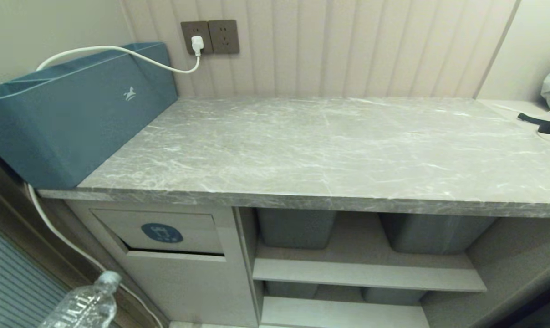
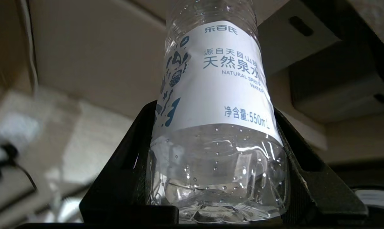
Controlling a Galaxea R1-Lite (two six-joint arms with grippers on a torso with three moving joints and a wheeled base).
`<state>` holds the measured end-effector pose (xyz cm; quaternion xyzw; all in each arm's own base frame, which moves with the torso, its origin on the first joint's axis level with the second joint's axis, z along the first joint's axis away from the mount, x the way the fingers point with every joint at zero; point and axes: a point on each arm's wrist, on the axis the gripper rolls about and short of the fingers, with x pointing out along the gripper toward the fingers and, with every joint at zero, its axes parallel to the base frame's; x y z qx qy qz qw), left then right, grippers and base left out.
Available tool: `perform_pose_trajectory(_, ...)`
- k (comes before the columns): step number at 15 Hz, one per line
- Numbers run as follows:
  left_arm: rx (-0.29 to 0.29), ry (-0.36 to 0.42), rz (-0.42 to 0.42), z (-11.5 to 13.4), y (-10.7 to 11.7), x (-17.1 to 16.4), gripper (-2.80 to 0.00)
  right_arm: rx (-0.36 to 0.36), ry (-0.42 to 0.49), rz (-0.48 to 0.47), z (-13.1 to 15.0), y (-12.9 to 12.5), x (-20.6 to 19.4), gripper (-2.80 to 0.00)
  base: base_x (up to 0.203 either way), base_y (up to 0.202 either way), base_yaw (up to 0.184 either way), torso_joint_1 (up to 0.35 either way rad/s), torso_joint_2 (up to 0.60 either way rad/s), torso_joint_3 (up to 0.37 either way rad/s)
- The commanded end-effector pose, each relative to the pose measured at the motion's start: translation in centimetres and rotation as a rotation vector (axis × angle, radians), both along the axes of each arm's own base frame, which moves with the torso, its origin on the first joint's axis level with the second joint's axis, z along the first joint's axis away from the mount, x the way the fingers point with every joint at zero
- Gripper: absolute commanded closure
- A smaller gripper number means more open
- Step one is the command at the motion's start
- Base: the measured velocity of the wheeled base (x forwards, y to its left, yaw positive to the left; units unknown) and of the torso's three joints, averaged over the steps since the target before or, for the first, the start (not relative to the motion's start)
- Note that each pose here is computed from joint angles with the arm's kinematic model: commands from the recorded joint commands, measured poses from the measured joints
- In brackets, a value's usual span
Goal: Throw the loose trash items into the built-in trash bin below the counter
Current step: Put the garbage in the trash can
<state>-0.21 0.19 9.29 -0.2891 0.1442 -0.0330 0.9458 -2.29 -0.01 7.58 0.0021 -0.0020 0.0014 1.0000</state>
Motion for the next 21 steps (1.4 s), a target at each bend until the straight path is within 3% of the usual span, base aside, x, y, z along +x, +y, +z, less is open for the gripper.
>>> perform_pose_trajectory(1,-0.134,0.077,0.047,-0.4,0.0,0.0,0.00,0.000,-0.001,0.000,0.0,0.0,0.0,0.00,0.000,0.000,0.000,-0.021,0.05,0.032)
perform_pose_trajectory(3,-0.271,0.112,0.102,0.0,0.0,0.0,0.00,0.000,-0.001,-0.001,0.0,0.0,0.0,0.00,0.000,0.000,0.000,-0.006,0.01,0.011)
perform_pose_trajectory(6,-0.401,0.199,0.232,1.1,-0.1,1.2,0.00,0.000,-0.002,0.000,0.0,0.0,0.0,0.00,0.000,0.000,0.000,0.000,0.00,0.000)
perform_pose_trajectory(10,-0.478,0.335,0.370,2.3,-0.8,4.9,0.00,0.000,-0.002,0.000,0.0,0.0,0.0,0.00,0.000,0.000,0.000,0.000,0.00,0.000)
perform_pose_trajectory(13,-0.517,0.390,0.496,3.8,-1.1,11.1,0.00,0.000,-0.002,0.000,0.0,0.0,0.0,0.00,0.000,0.000,0.000,0.000,0.00,0.000)
perform_pose_trajectory(16,-0.564,0.445,0.622,2.6,0.2,16.3,0.00,0.000,-0.001,0.000,0.0,0.0,0.0,0.00,0.000,0.000,0.000,0.000,0.00,0.000)
perform_pose_trajectory(18,-0.602,0.405,0.643,1.7,1.0,18.8,0.00,0.000,-0.002,0.000,0.0,0.0,0.0,0.00,0.000,0.000,0.000,0.000,0.00,0.000)
perform_pose_trajectory(21,-0.632,0.368,0.601,-0.6,1.3,21.2,0.00,0.000,-0.002,0.000,0.0,0.0,0.0,0.00,0.000,0.000,0.000,0.000,0.00,0.000)
